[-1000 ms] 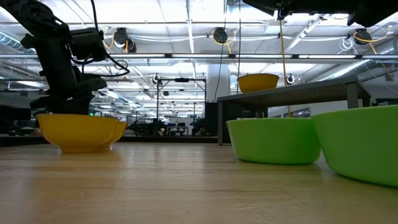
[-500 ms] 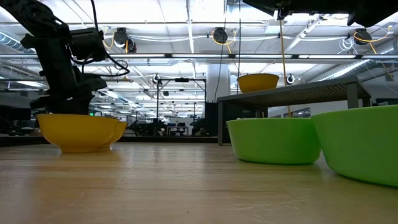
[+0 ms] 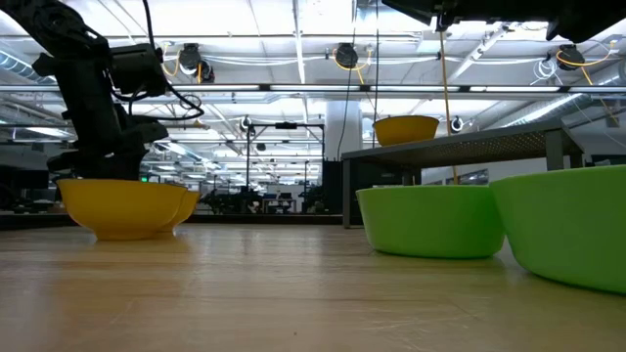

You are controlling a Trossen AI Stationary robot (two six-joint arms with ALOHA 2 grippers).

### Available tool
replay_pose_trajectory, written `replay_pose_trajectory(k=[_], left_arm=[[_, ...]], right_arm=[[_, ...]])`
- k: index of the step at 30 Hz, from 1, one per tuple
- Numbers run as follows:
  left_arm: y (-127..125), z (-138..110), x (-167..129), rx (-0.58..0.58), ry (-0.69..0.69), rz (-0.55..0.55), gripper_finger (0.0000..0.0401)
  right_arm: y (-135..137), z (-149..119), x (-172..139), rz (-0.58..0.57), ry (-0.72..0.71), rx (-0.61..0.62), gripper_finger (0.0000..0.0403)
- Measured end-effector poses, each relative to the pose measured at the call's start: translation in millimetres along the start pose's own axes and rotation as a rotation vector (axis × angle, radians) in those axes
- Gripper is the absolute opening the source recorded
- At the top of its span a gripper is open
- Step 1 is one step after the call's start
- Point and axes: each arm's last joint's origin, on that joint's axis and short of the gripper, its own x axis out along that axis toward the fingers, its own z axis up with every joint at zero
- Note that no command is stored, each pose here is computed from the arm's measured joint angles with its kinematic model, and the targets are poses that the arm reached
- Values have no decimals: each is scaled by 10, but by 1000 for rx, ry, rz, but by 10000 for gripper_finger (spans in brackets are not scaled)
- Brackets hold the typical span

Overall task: Pick & Place Mini bowls
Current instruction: Stack the top yellow bowl on the yellow bowl on the shelf

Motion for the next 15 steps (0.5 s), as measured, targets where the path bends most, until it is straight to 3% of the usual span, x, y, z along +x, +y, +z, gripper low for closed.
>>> replay_pose_trajectory(k=[15], left_arm=[[18, -19, -1, -19, 20, 19, 131]], right_arm=[[0, -1, 0, 0, 1, 0, 105]])
